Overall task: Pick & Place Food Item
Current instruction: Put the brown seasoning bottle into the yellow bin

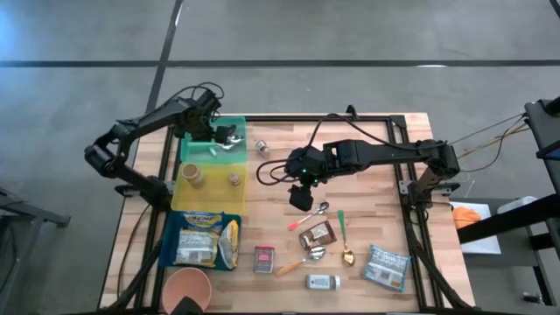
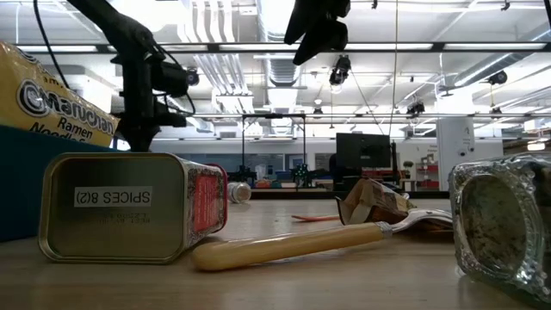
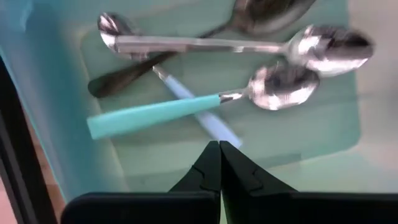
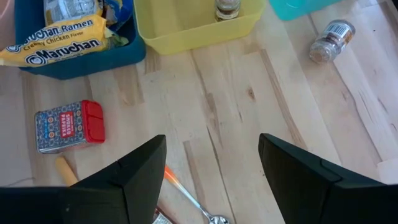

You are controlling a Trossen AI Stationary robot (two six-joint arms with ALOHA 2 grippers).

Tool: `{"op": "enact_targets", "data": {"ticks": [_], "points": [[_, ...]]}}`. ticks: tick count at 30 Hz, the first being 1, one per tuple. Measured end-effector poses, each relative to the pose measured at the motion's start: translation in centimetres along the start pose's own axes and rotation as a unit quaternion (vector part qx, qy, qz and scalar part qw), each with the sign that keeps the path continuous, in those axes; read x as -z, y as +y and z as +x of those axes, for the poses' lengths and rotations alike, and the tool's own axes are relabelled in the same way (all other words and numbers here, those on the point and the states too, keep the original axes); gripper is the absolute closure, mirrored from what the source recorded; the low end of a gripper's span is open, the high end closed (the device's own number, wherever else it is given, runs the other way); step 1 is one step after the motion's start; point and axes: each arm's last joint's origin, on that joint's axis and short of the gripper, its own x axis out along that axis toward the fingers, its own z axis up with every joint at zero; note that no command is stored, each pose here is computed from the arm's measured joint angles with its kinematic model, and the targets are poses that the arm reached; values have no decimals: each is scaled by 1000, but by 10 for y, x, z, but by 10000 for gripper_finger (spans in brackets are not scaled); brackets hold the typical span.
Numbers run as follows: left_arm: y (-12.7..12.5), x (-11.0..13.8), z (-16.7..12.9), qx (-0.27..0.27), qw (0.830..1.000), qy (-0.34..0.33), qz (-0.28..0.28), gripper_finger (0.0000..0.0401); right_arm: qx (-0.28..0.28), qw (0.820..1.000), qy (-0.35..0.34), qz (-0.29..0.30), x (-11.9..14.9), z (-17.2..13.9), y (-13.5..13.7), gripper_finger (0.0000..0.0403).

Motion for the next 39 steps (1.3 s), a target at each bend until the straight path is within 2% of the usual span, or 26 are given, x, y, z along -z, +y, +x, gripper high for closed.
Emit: {"op": "enact_targets", "data": {"ticks": [10, 19, 24, 27, 32, 36, 39], "points": [[-1, 0, -1, 8, 1000, 1, 14, 400, 0, 1000, 1, 4, 0, 0, 0, 147], [-4, 5, -2, 18, 999, 22, 22, 398, 3, 999, 11, 34, 2, 0, -1, 147], [-16, 5, -12, 38, 998, 15, 42, 352, 14, 998, 33, 51, 7, 0, -2, 147], [-31, 4, -26, 62, 995, -9, 76, 313, 18, 998, 43, 51, 9, 0, -3, 147], [-66, 5, -57, 112, 970, -82, 200, 252, 23, 996, 53, 61, 11, -1, -4, 147], [-89, 11, -73, 145, 934, -141, 293, 212, 22, 996, 50, 64, 12, -7, -2, 147], [-99, 12, -75, 151, 910, -175, 344, 190, 18, 996, 45, 70, 13, -15, -1, 147]]}}
